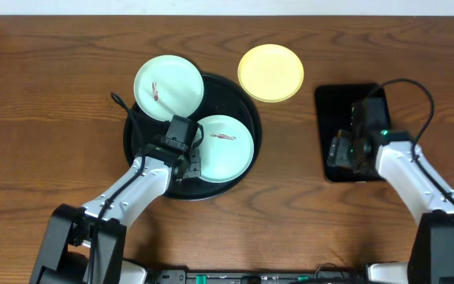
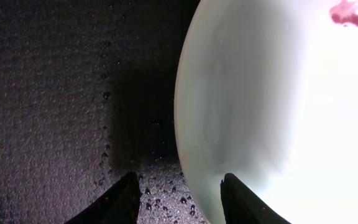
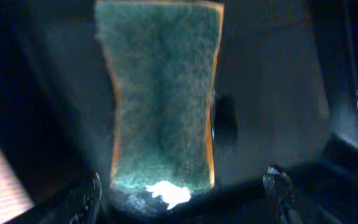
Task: Clean dirty plates on tray and stack at the side
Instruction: 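Lower the right gripper onto the sponge in the black tray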
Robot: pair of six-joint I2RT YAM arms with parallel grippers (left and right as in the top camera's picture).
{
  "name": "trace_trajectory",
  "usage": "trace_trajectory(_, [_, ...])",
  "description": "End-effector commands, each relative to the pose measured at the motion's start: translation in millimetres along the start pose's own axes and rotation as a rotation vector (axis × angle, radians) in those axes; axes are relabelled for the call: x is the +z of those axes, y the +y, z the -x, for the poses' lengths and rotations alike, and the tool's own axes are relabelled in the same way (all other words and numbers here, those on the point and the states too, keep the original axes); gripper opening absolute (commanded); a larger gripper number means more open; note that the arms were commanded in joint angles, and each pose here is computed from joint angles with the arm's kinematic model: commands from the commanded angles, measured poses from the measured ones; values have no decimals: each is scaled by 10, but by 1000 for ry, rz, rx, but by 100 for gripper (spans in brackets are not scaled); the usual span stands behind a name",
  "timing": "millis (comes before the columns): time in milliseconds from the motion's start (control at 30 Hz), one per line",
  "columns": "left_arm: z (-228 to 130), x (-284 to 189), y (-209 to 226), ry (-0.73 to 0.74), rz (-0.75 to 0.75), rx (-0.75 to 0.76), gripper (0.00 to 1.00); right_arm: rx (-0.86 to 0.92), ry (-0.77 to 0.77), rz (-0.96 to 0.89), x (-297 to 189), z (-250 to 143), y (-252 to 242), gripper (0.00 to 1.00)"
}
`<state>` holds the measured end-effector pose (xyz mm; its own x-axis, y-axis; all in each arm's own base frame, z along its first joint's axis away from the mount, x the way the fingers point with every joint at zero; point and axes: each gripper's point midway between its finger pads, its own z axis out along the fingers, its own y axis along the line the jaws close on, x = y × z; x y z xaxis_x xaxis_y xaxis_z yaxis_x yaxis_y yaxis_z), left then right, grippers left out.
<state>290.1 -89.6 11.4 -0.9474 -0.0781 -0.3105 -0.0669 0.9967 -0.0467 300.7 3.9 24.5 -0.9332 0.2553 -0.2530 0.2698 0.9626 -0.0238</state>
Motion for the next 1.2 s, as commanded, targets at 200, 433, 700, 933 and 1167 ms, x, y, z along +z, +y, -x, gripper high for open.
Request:
trace_trajectory(200, [-29,13,26,9,6,-15,45,8,-114,-24,361,-136,-103,2])
trace_trajectory(433, [-29,13,27,9,7,-15,50,-39,-74,-26,213,-103,-87,91])
trace_trajectory(700, [-29,13,26,9,6,-15,50,-132,-164,-72,124,169,-126,99])
trace_trajectory(933, [-29,13,26,9,6,-15,50,-118,-277,-68,167,396,-115,99])
trace_trajectory(1167, [-29,13,26,9,6,-15,51,-181,-278,60,212,425,165,78])
